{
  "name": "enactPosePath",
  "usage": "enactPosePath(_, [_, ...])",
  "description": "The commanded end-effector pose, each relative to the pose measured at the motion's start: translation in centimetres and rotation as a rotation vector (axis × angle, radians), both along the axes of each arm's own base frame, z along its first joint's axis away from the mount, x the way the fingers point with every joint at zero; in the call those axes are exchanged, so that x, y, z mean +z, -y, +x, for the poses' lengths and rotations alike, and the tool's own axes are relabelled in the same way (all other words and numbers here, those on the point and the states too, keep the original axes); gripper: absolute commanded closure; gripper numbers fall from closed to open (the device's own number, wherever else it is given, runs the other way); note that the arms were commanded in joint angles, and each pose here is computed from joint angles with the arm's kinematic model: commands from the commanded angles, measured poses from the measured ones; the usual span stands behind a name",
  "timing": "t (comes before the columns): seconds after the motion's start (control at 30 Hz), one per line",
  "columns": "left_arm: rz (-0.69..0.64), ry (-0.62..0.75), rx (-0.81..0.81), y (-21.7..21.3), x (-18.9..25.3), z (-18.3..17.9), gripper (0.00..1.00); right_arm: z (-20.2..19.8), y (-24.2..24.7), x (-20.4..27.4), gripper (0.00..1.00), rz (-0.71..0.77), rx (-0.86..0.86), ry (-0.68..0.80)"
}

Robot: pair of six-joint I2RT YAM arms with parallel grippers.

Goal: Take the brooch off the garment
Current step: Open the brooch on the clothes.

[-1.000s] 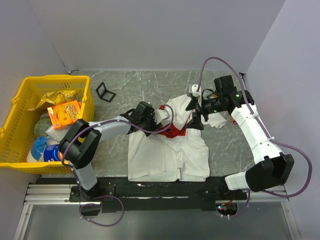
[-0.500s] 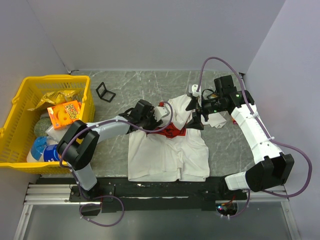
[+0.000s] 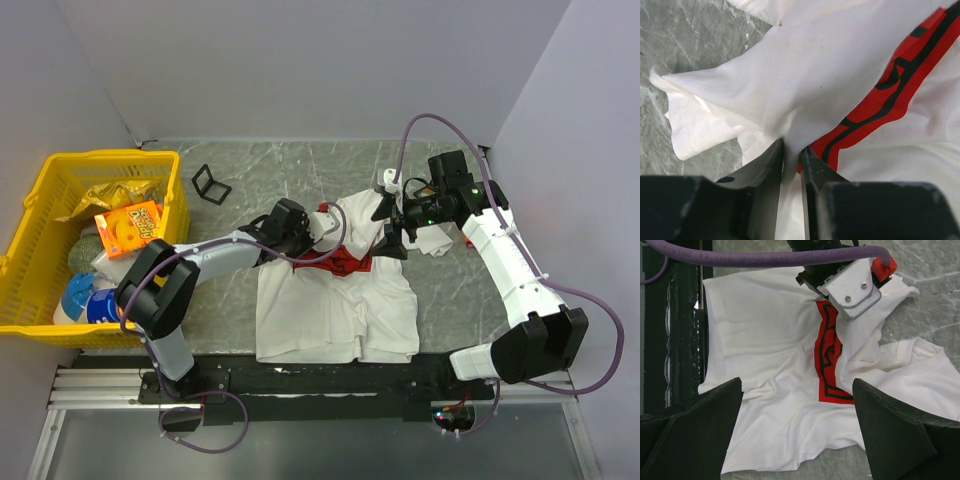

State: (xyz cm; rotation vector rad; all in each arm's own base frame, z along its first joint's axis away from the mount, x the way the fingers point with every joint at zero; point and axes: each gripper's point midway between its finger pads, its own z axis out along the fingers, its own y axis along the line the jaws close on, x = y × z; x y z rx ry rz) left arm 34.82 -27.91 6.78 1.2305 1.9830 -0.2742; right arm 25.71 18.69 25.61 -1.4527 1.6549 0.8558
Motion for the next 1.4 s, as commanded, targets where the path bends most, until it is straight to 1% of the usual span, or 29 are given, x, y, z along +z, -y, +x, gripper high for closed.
enactPosePath(0.0, [-0.025, 0.024, 0.014, 0.6, 1.6, 1.2, 0.83, 0.4, -0.5, 0.7, 0.03, 0.016, 0.005, 0.017])
enactPosePath(0.07, [-0.032, 0.007, 0.007, 0.6, 2.0, 1.3, 0.92, 0.3, -0.9, 1.1, 0.03, 0.015, 0.020, 0.022])
enactPosePath(0.1, [-0.041, -0.001, 0.003, 0.7, 2.2, 1.3, 0.99, 0.2, -1.0, 1.1, 0.03, 0.008, 0.025, 0.017])
enactPosePath(0.23, [-0.110, -0.095, -0.024, 0.6, 3.4, 1.6, 0.99, -0.1, -2.0, 1.9, 0.03, 0.003, 0.066, 0.039])
enactPosePath(0.33, [-0.166, -0.137, -0.025, 0.4, 4.3, 2.1, 0.99, -0.6, -3.0, 2.0, 0.04, 0.018, 0.108, 0.037])
enactPosePath(0.4, [-0.216, -0.179, -0.071, 0.8, 4.8, 1.5, 0.99, -1.1, -3.7, 2.1, 0.05, 0.040, 0.143, 0.021])
enactPosePath(0.43, [-0.231, -0.187, -0.086, 0.7, 5.1, 1.6, 0.99, -1.5, -4.1, 2.7, 0.07, 0.077, 0.176, 0.017])
enactPosePath(0.47, [-0.248, -0.238, -0.131, 1.0, 5.1, 0.5, 0.99, -1.7, -4.3, 2.4, 0.07, 0.087, 0.193, -0.016])
enactPosePath(0.53, [-0.263, -0.247, -0.173, 0.9, 5.7, 0.3, 0.99, -2.1, -4.9, 2.8, 0.10, 0.118, 0.238, -0.026])
enactPosePath(0.57, [-0.276, -0.255, -0.190, 0.9, 5.9, 0.0, 0.99, -2.2, -5.0, 2.0, 0.11, 0.107, 0.246, -0.073])
enactPosePath(0.63, [-0.318, -0.275, -0.244, 0.8, 7.0, -0.7, 0.99, -2.1, -5.4, 1.6, 0.13, 0.099, 0.277, -0.076])
enactPosePath(0.67, [-0.331, -0.280, -0.262, 0.8, 7.3, -0.9, 0.99, -2.2, -5.3, 0.6, 0.14, 0.079, 0.282, -0.124])
enactPosePath(0.7, [-0.352, -0.309, -0.296, 0.8, 7.7, -1.7, 0.99, -2.1, -5.5, 0.2, 0.14, 0.072, 0.291, -0.133])
enactPosePath(0.8, [-0.387, -0.331, -0.343, 0.6, 8.7, -2.0, 0.99, -2.4, -6.0, -0.9, 0.17, 0.066, 0.322, -0.169])
enactPosePath(0.87, [-0.399, -0.361, -0.351, 0.5, 8.7, -2.2, 0.99, -2.9, -6.5, -1.5, 0.20, 0.066, 0.352, -0.181])
enactPosePath(1.0, [-0.430, -0.399, -0.359, 0.5, 8.7, -2.2, 0.99, -4.0, -7.3, -2.6, 0.22, 0.071, 0.413, -0.208])
enactPosePath(1.07, [-0.450, -0.421, -0.371, 0.6, 8.7, -2.4, 0.99, -3.7, -7.8, -3.2, 0.23, 0.073, 0.413, -0.216])
enactPosePath(1.1, [-0.459, -0.422, -0.377, 0.6, 9.0, -2.4, 0.99, -3.8, -7.9, -3.7, 0.24, 0.073, 0.389, -0.260])
enactPosePath(1.13, [-0.471, -0.432, -0.389, 0.6, 9.1, -2.6, 0.99, -2.4, -8.5, -4.1, 0.24, 0.085, 0.375, -0.221])
enactPosePath(1.2, [-0.477, -0.428, -0.400, 0.6, 9.3, -2.7, 0.99, -1.6, -8.7, -5.2, 0.25, 0.069, 0.328, -0.263])
enactPosePath(1.23, [-0.482, -0.431, -0.404, 0.6, 9.5, -2.8, 0.99, -1.0, -9.0, -5.5, 0.25, 0.070, 0.320, -0.250])
enactPosePath(1.37, [-0.508, -0.441, -0.422, 0.5, 10.4, -3.2, 0.99, 0.2, -9.5, -6.9, 0.28, 0.046, 0.298, -0.315])
